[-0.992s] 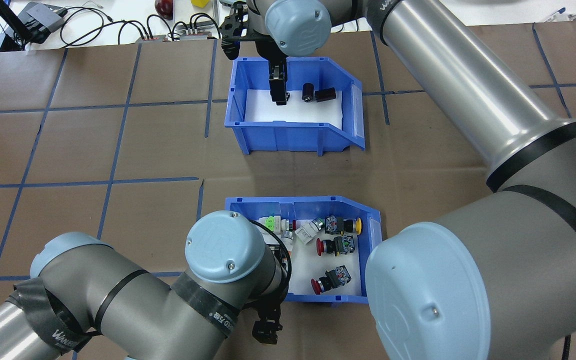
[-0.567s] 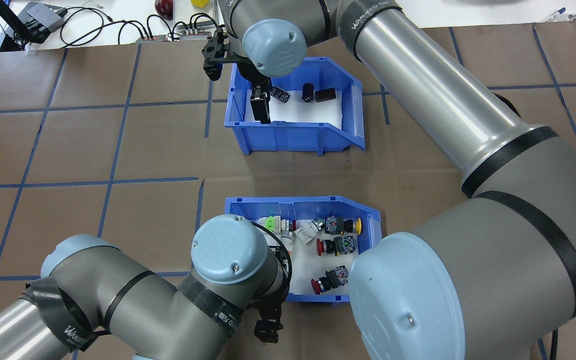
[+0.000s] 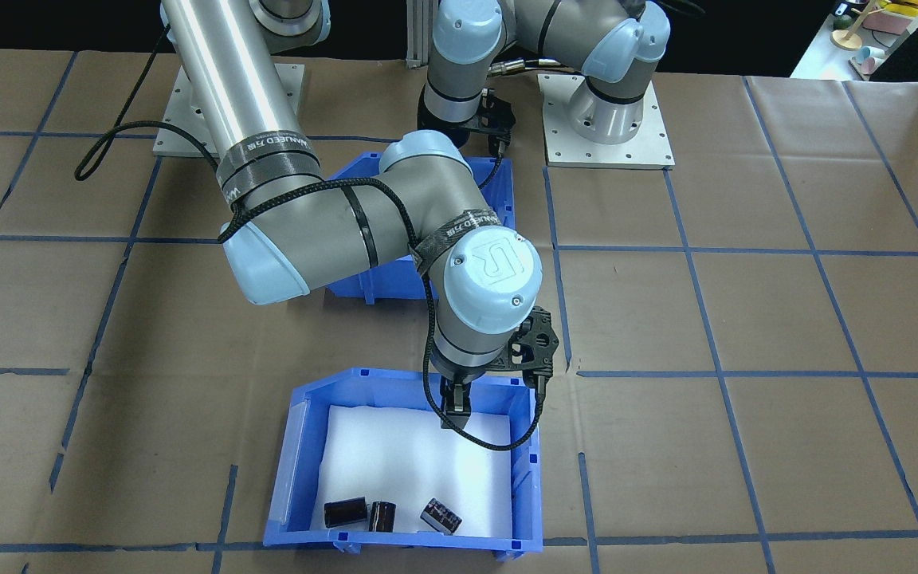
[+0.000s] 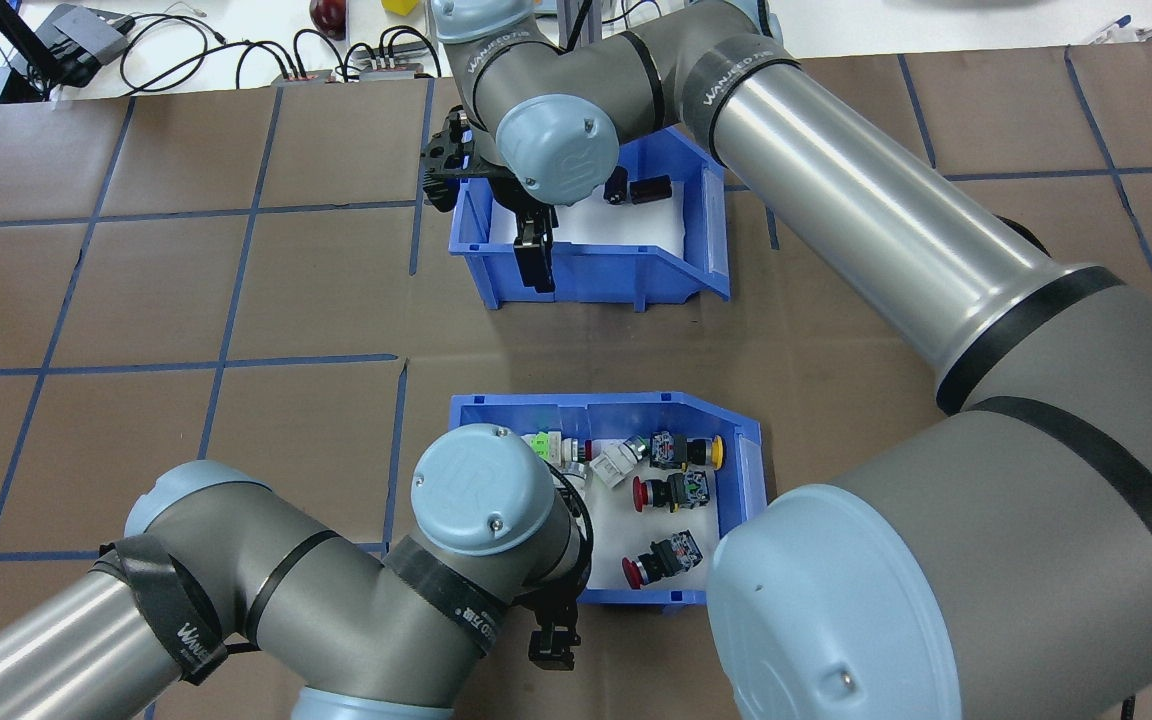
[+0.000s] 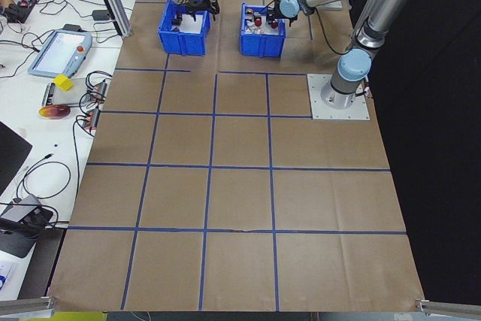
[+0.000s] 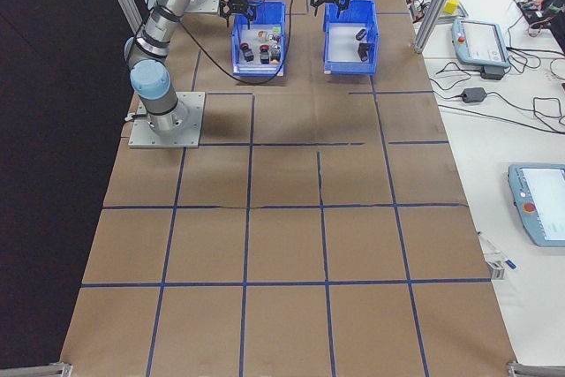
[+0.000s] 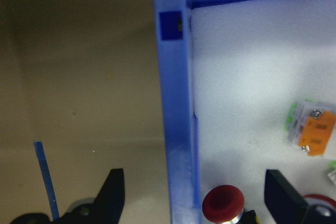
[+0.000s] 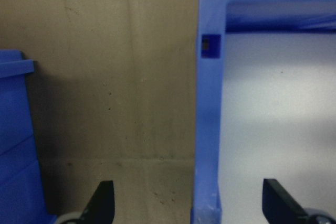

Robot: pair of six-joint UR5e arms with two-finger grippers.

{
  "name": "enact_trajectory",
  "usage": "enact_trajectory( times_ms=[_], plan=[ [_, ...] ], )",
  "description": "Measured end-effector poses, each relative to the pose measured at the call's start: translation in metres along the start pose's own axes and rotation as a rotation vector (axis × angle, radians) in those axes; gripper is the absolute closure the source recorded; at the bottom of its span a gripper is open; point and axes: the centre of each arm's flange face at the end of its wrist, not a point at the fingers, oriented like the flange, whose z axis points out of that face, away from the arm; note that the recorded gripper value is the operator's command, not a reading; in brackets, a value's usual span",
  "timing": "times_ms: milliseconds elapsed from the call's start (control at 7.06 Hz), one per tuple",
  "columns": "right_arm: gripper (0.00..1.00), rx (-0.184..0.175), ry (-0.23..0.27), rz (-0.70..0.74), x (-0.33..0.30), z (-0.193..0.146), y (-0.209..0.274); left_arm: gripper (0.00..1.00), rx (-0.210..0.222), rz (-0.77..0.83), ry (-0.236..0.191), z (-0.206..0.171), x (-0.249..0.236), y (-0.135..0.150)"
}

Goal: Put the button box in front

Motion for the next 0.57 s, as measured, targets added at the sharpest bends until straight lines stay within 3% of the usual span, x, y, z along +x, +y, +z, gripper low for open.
enact_trajectory(
  times_ms=[142, 567],
  plan=[
    [0.00, -0.004, -0.001, -0.001, -0.001, 0.012, 0.001, 0.38, 0.005, 0.013, -0.008, 0.004, -0.001, 0.000],
    [0.66, 0.012, 0.039, 0.023, 0.001, 0.020, 0.004, 0.84, 0.001, 0.032, -0.025, 0.012, -0.007, -0.001]
  ],
)
